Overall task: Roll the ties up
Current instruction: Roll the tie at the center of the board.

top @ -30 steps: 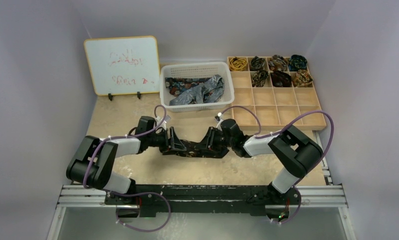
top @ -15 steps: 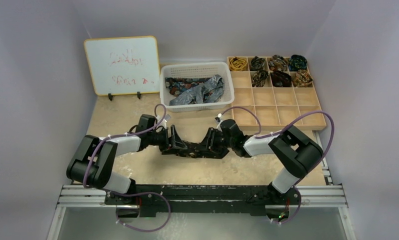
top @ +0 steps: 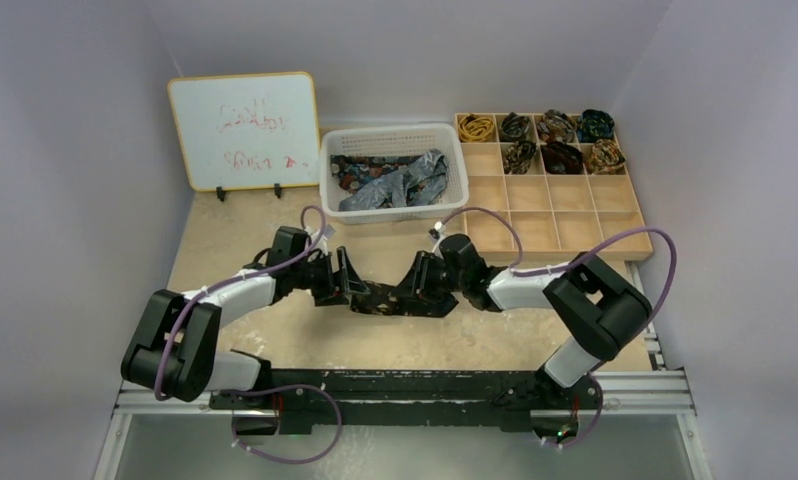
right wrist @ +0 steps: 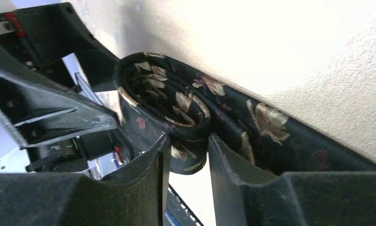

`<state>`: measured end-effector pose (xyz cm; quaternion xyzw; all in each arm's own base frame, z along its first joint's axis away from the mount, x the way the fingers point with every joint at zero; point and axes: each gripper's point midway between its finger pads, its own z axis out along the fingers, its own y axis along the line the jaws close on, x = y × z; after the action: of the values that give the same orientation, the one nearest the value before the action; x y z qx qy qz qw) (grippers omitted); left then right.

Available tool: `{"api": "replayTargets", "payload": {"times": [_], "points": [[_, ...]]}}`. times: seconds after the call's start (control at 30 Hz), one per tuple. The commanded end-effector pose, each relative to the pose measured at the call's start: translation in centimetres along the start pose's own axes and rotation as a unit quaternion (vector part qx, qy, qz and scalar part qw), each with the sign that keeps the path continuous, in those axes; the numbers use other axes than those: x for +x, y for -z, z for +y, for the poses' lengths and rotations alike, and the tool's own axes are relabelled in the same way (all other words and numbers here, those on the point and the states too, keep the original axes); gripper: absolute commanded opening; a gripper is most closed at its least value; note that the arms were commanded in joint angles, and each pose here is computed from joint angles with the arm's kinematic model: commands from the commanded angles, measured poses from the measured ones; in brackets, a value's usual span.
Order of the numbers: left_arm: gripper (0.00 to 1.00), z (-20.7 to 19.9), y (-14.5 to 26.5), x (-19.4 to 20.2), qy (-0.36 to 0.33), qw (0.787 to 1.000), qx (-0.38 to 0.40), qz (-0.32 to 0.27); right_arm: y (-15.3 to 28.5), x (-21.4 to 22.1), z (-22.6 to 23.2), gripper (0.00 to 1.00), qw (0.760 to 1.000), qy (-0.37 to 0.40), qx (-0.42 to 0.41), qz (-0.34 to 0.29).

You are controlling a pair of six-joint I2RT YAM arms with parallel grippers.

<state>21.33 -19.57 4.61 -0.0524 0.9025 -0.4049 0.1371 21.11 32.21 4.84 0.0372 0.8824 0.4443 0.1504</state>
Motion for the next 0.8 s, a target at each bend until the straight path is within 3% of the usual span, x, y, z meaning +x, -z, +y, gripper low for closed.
{"api": "replayTargets", "payload": {"times": [0.0, 0.33, 0.77], "points": [[0.74, -0.9, 0.3, -1.2, -0.035, 0.999, 0.015, -0.019, -0.8, 0.5, -0.4, 0.35, 1.0, 0.0, -0.002, 0.018], [0.72, -0.6, -0.7, -1.8, -0.073, 0.996, 0.037, -0.035, -1.6, 0.3, -1.0, 0.29, 0.999, 0.002, 0.021, 0.035], [0.72, 0.3, 0.1, 1.2, 0.0, 0.999, 0.029, -0.015, -2.0, 1.0, -2.0, 0.29, 0.999, -0.027, 0.01, 0.034]]}}
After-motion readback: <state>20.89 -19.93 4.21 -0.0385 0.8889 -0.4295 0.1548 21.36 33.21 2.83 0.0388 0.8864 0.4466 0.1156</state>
